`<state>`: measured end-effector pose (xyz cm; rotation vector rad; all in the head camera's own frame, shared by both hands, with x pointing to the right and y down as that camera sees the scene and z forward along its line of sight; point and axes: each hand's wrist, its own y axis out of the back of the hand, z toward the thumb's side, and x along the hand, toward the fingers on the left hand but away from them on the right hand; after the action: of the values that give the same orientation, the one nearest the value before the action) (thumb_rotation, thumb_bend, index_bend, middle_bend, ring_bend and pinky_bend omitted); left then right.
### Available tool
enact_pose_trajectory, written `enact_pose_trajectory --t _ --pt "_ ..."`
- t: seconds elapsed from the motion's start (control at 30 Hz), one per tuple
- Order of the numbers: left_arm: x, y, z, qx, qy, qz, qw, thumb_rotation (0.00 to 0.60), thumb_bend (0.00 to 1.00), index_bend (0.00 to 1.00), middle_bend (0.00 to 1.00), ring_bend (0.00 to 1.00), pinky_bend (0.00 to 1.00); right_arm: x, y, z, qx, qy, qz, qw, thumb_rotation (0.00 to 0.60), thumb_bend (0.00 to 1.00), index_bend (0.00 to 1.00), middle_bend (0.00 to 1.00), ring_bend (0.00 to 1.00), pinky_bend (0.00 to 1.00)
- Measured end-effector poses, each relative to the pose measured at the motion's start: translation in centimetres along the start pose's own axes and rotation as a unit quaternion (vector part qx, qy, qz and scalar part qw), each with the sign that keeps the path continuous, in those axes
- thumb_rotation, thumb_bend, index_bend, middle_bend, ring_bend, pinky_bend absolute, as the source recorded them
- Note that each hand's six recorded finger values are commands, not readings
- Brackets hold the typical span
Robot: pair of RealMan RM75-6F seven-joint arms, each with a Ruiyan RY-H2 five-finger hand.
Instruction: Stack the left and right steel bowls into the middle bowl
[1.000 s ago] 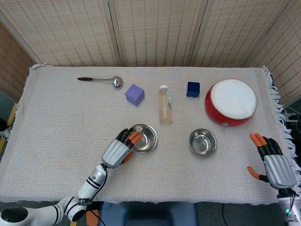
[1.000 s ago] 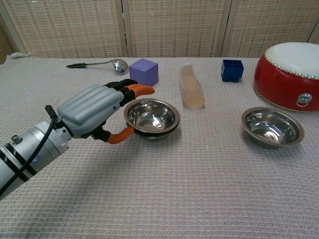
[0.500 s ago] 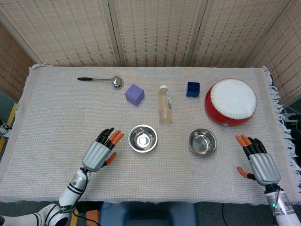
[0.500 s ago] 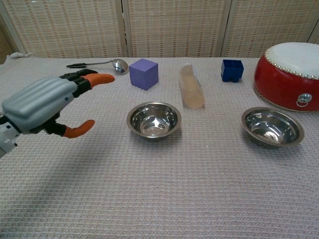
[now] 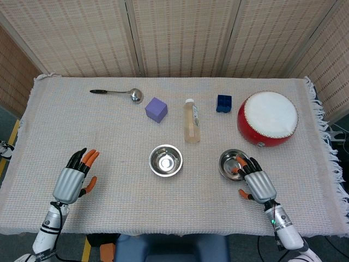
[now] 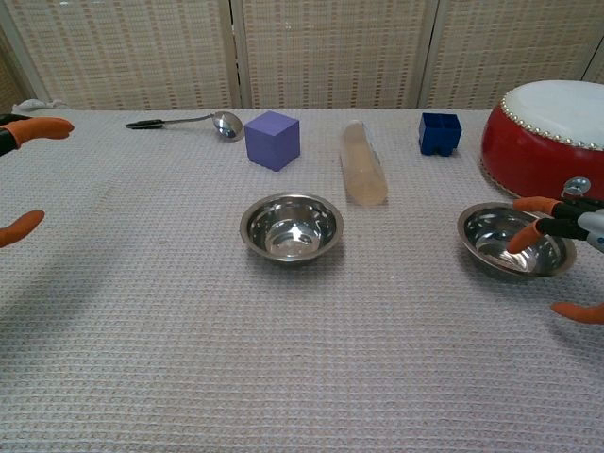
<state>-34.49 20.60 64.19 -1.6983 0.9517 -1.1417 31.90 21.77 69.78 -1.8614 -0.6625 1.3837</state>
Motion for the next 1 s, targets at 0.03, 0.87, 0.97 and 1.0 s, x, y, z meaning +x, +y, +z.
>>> enact_pose_trajectory --t 0.03,0.87,0.97,1.0 --pt "0.0 0.1 -0.2 -0.001 0.002 0.001 1.0000 0.600 0.42 0.05 0.07 0.00 0.11 -0.3 -0.2 0.1 0.001 0.001 0.001 1.0000 0.600 0.21 0.40 0.00 0.00 0.00" --pt "-0.6 2.4 -3.1 -0.038 0.043 0.041 0.9975 0.600 0.41 0.11 0.08 0.00 0.09 -4.3 5.2 6.9 -0.028 0.093 -0.116 0.9885 0.600 0.42 0.68 0.12 0.00 0.00" --pt "-0.9 2.9 -3.5 -0.036 0.051 0.046 0.9970 0.600 0.41 0.11 0.08 0.00 0.09 -6.0 5.7 9.3 -0.028 0.115 -0.120 0.9857 0.600 0.42 0.67 0.12 0.00 0.00" --pt "-1.0 3.0 -3.6 -0.035 0.052 0.047 0.9969 0.600 0.41 0.11 0.08 0.00 0.09 -6.5 5.8 10.0 -0.030 0.121 -0.119 0.9850 0.600 0.42 0.67 0.12 0.00 0.00"
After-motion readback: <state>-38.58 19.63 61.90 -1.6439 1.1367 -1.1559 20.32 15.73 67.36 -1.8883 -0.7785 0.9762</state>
